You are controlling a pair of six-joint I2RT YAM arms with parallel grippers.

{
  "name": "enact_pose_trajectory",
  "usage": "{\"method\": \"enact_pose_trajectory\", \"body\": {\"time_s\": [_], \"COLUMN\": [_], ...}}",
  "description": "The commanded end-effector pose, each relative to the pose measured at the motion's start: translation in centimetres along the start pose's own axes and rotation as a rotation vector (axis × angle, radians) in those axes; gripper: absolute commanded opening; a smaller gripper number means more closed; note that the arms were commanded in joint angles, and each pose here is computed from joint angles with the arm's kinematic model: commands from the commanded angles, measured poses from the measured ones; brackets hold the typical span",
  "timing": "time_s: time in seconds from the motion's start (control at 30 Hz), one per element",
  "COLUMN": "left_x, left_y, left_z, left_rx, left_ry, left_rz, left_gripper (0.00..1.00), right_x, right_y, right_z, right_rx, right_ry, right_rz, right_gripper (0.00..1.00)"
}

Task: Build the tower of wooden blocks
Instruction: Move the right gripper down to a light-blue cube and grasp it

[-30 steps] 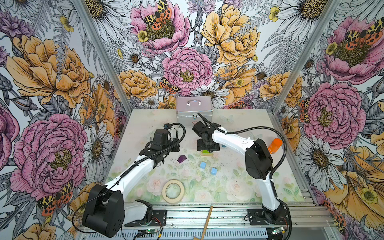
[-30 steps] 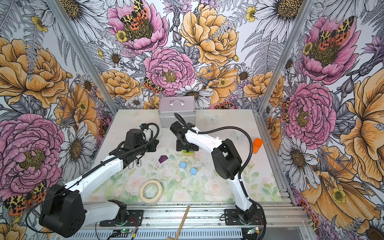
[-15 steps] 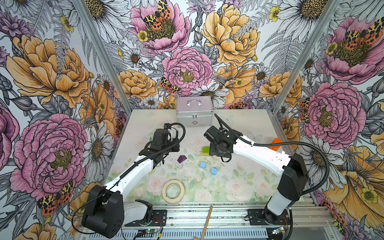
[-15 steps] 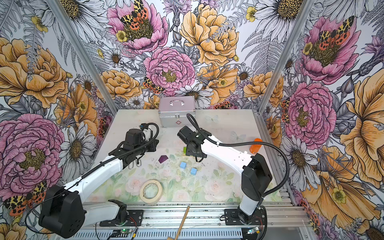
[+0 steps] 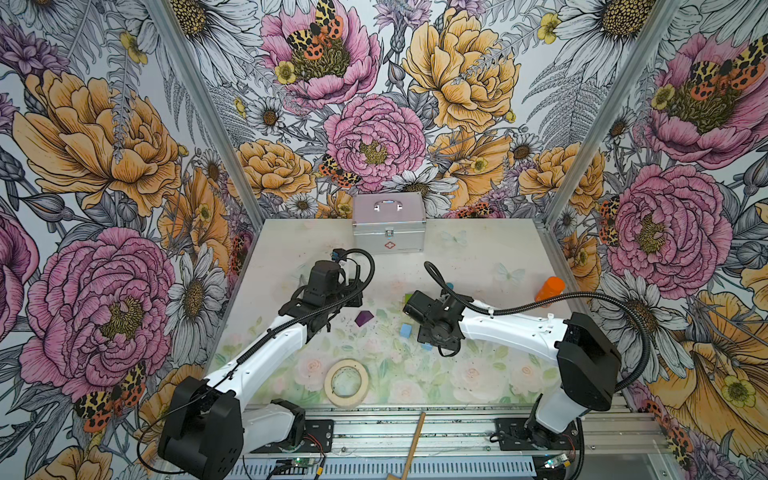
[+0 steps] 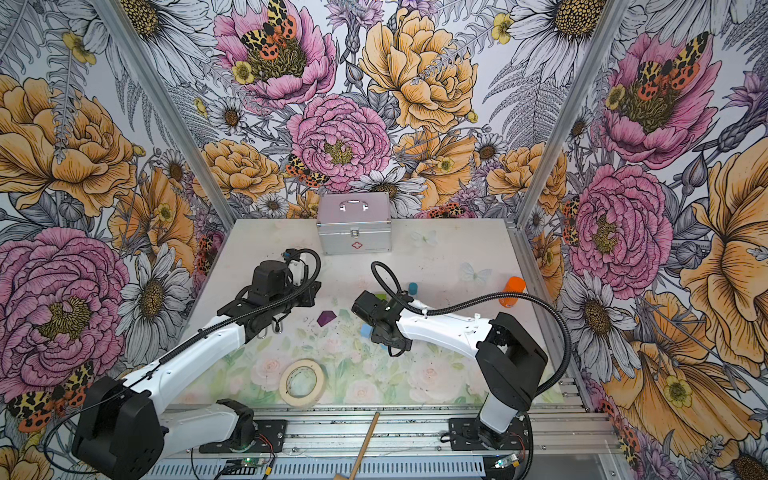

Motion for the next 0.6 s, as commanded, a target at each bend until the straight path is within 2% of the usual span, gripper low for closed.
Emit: {"method": "enact_pose_trajectory", "body": {"time_s": [0.0, 0.23, 0.57], "left_x": [0.6, 0.6, 0.5], "left_y": [0.3, 0.2, 0.2], "left_z": [-0.1, -0.1, -0.1], "left_rx": [-0.025, -0.026, -0.028], "left_ry": [0.015, 0.017, 0.018], "left_rz": [-0.039, -0.041, -0.038], "left_gripper": [0.1, 0.1, 0.1], "right_x": [-0.5, -2.0, -3.1], "right_y": [-0.1, -0.5, -0.4], "right_z": [1.4, 2.2, 2.0], "right_rx": [-0.031, -0.009, -0.012], "right_ry": [0.059, 0.032, -0.001], "right_rz": [-0.005, 0.029, 0.039], "right_gripper": [0.63, 0.61, 0.52]}}
Point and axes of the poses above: each gripper's point midway between its finger pads, its own x axis back along the fingers, its own z axis along the line the jaws close on, y = z × x, the point moved 9 cm from there along x, back along the fingers, and after that the axes turned 11 degrees about -x, right-handed, at the moved point
